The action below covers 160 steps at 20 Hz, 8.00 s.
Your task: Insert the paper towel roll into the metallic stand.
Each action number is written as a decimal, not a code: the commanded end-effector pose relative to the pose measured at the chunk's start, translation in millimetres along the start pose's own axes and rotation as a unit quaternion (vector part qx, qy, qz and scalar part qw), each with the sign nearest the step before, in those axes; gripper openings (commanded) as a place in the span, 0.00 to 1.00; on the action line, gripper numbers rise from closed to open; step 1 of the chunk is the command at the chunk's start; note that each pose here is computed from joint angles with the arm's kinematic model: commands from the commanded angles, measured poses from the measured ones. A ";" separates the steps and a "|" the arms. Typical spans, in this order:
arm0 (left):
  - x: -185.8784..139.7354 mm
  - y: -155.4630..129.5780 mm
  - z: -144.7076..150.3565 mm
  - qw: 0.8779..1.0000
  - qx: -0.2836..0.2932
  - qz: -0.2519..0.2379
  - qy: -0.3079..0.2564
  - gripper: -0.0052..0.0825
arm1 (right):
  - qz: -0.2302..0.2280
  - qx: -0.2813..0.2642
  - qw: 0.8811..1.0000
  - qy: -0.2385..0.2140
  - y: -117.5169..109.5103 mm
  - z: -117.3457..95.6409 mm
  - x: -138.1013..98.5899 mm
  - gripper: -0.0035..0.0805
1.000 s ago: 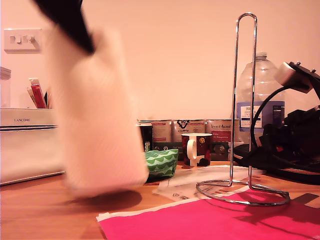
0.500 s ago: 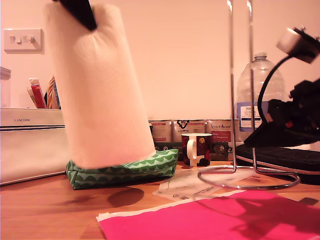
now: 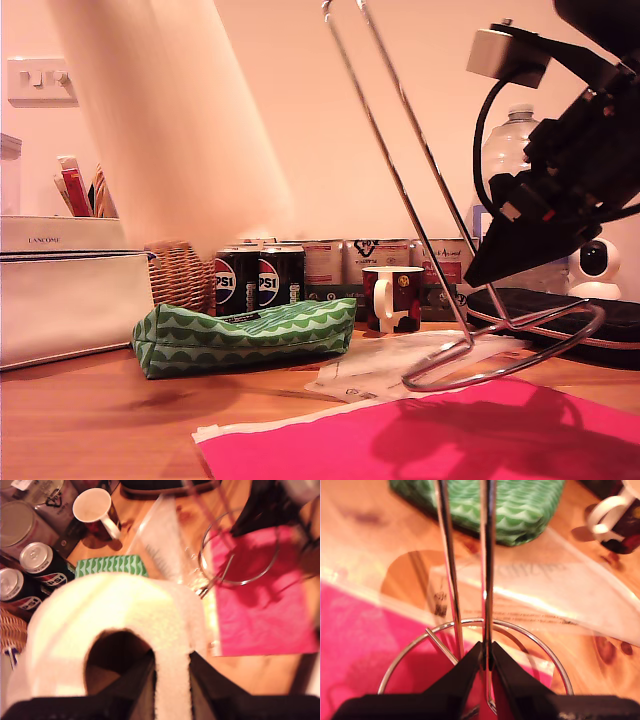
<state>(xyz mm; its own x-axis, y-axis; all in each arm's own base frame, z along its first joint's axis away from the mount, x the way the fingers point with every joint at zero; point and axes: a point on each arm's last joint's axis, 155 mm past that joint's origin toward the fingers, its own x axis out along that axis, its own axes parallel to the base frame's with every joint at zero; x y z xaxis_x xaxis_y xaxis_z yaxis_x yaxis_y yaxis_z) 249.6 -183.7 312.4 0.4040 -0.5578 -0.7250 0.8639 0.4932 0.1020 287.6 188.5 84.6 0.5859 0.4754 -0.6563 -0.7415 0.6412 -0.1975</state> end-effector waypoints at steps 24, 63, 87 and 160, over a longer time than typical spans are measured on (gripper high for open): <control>-93.8 9.3 37.4 0.963 -0.091 -0.109 -0.230 0.03 | 0.016 -0.093 0.994 0.053 14.0 -14.9 -6.9 0.03; -53.2 -16.4 33.6 0.975 -0.071 -0.147 -0.149 0.03 | 0.037 -0.066 0.996 -0.055 41.2 55.0 -10.7 0.03; -46.6 -19.7 39.7 0.979 -0.052 -0.139 -0.143 0.03 | 0.039 -0.037 0.997 -0.055 41.3 55.3 -10.7 0.03; 41.3 -22.7 58.9 0.999 0.024 -0.020 -0.018 0.03 | 0.059 0.079 0.991 -0.090 45.5 72.4 -44.9 0.03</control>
<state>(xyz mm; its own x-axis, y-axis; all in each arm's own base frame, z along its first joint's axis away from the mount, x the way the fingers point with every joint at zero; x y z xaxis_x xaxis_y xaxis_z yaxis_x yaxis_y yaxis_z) 261.7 -249.7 312.1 0.3689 -0.5779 -0.7279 0.8877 0.4512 0.0917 253.6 242.6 152.8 0.5497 0.6456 -0.5301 -0.7625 0.6469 -0.0029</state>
